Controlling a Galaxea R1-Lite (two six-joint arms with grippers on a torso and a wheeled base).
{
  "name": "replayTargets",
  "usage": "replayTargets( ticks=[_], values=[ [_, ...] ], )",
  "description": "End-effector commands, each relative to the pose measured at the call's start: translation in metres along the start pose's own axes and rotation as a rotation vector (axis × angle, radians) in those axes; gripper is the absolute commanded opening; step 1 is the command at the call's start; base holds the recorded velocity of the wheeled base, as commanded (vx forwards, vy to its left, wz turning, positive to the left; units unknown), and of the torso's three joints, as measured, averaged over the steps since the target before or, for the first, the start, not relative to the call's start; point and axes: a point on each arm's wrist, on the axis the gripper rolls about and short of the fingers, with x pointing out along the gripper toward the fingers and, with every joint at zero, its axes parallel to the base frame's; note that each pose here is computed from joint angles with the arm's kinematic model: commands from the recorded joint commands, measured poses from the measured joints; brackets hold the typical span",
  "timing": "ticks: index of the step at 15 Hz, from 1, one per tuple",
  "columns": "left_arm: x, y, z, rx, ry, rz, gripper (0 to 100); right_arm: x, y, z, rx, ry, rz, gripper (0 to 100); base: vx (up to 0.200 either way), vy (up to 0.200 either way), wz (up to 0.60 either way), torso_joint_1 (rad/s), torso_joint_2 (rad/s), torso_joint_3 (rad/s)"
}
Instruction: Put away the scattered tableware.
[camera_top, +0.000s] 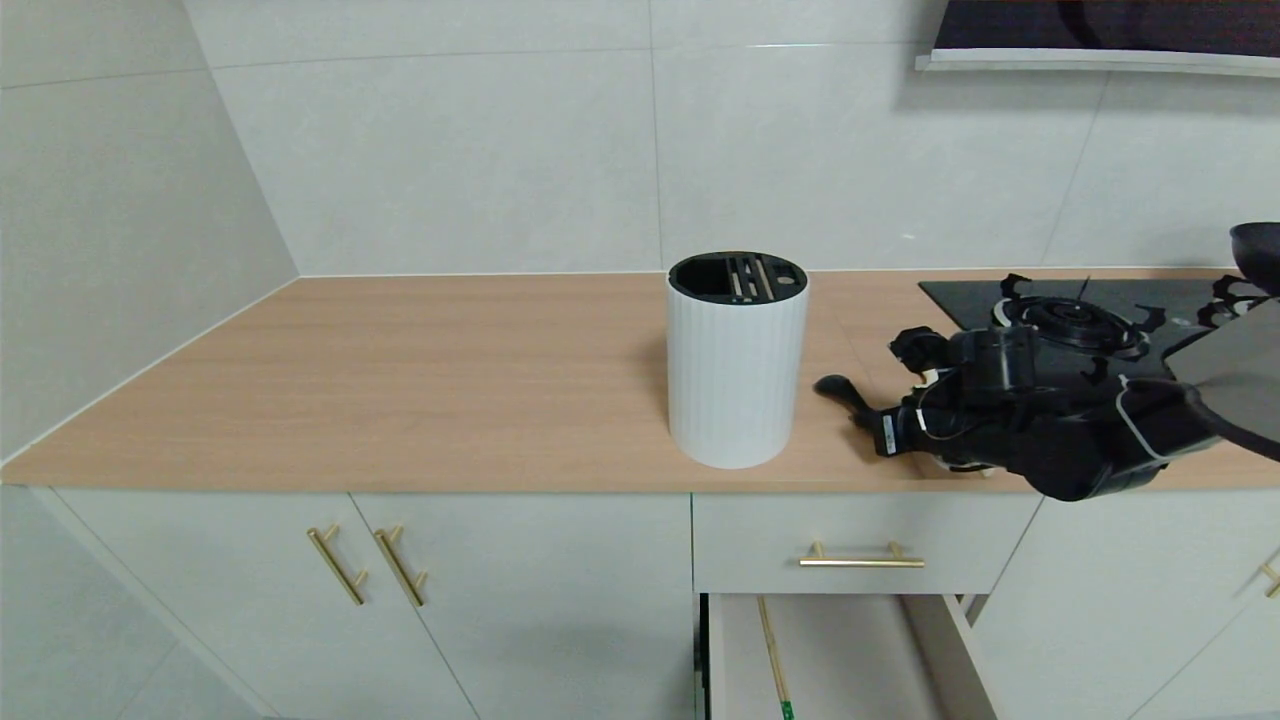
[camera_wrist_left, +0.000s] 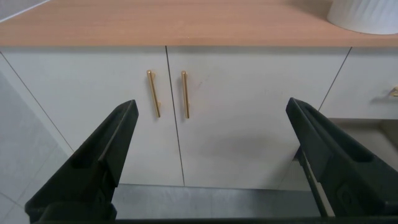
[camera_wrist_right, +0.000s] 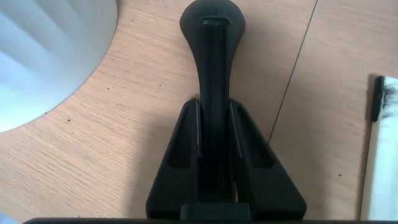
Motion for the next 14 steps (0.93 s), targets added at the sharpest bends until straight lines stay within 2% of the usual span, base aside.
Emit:
replayTargets(
  ticks=[1,4,9,10,11,14],
  values=[
    [0.000,0.000,0.000,0.000,0.001,0.001,100,-0.018,0.015,0.015,0.024,0.006,-0.029,0,0.000,0.000,0.00,0.000,0.00,0.000],
    [0.000,0.000,0.000,0.000,0.001,0.001,100,-0.077,0.039,0.034,0.138,0.087,-0.033,0,0.000,0.000,0.00,0.000,0.00,0.000],
    [0.000,0.000,0.000,0.000,0.001,0.001,100,-0.182,0.055,0.042,0.311,0.169,-0.043,0,0.000,0.000,0.00,0.000,0.00,0.000],
    [0.000,0.000,0.000,0.000,0.001,0.001,100,-0.201,0.060,0.039,0.334,0.181,-0.031,0,0.000,0.000,0.00,0.000,0.00,0.000],
    [0.000,0.000,0.000,0.000,0.001,0.001,100,-0.221,0.065,0.024,0.323,0.197,-0.011,0,0.000,0.000,0.00,0.000,0.00,0.000],
    [0.000,0.000,0.000,0.000,0.001,0.001,100,-0.232,0.079,0.002,0.280,0.214,0.024,0,0.000,0.000,0.00,0.000,0.00,0.000]
  ],
)
